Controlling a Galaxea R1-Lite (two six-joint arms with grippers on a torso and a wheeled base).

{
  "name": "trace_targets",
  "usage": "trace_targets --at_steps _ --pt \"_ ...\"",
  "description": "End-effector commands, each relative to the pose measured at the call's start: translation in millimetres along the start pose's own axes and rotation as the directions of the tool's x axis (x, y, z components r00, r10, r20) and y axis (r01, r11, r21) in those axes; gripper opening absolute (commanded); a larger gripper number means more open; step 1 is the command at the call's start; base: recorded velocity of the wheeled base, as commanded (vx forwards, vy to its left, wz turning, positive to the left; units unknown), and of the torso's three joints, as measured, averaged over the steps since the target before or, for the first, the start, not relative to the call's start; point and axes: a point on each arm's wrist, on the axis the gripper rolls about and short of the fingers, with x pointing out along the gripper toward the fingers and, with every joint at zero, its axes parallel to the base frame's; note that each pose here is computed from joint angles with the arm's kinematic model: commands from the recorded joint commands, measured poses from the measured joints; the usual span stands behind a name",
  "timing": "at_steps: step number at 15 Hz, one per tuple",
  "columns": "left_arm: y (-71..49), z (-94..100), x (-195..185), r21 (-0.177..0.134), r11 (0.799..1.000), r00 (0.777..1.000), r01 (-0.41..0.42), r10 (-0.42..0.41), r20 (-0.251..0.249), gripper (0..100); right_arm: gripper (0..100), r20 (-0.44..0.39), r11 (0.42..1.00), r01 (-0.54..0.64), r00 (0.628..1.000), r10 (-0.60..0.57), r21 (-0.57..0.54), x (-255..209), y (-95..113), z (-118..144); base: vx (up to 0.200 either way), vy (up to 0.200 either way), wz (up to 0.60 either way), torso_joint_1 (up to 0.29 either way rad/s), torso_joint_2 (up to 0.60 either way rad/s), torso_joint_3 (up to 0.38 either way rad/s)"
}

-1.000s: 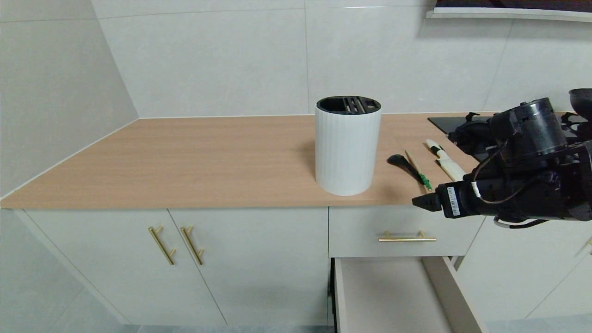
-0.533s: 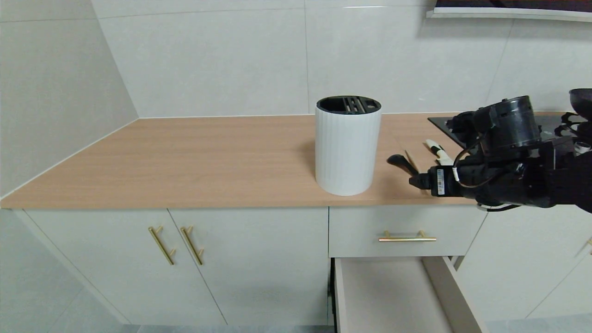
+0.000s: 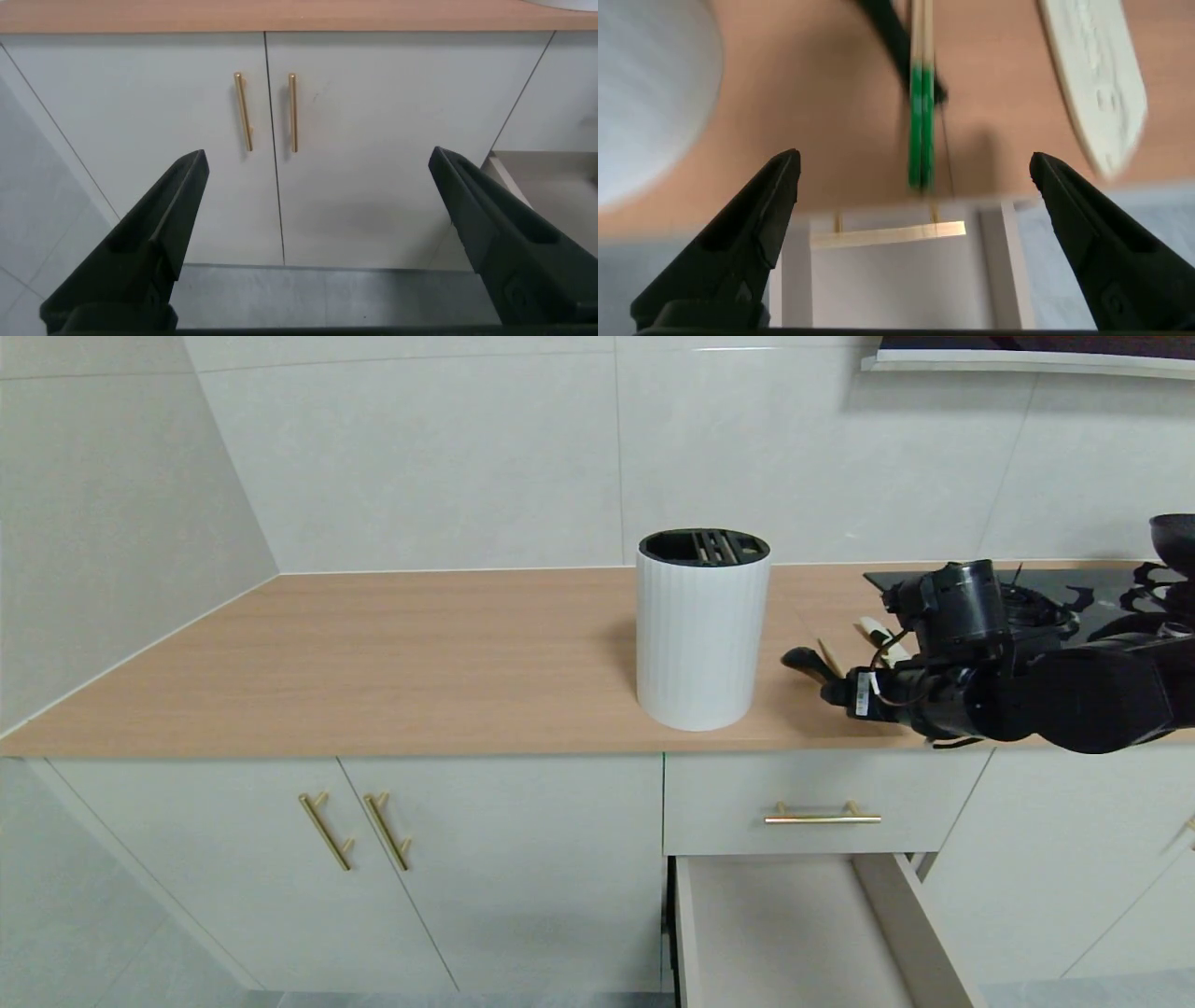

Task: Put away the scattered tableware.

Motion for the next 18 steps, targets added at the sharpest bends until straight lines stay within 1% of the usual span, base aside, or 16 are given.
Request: trace_targets --at_steps 1,10,11,14,18 --pt "0.0 0.0 0 0.001 1.000 1.000 -0.001 0.001 -0.001 100 100 -0.028 1.000 0.012 1.000 -0.013 -0.010 12 1 -8 0.000 0.000 0.00 0.000 0.00 0.000" --pt "0.0 0.0 0 0.000 1.000 1.000 -0.001 0.001 -0.001 100 100 -0.036 1.000 0.016 0.999 -0.016 -0.013 14 1 -10 0.000 0.000 0.00 0.000 0.00 0.000" --pt "0.0 0.0 0 0.000 1.000 1.000 -0.001 0.001 -0.001 100 0 -0.037 1.000 0.016 0.999 -0.017 -0.014 15 1 -11 0.000 0.000 0.00 0.000 0.00 0.000" --pt "0.0 0.0 0 0.000 1.000 1.000 -0.001 0.001 -0.001 100 0 -0.058 1.000 0.022 0.998 -0.023 -0.023 22 2 -17 0.000 0.000 0.00 0.000 0.00 0.000" --pt "0.0 0.0 0 0.001 1.000 1.000 -0.001 0.001 -0.001 100 0 -0.049 1.000 0.022 0.999 -0.023 -0.018 20 0 -14 0.000 0.000 0.00 0.000 0.00 0.000"
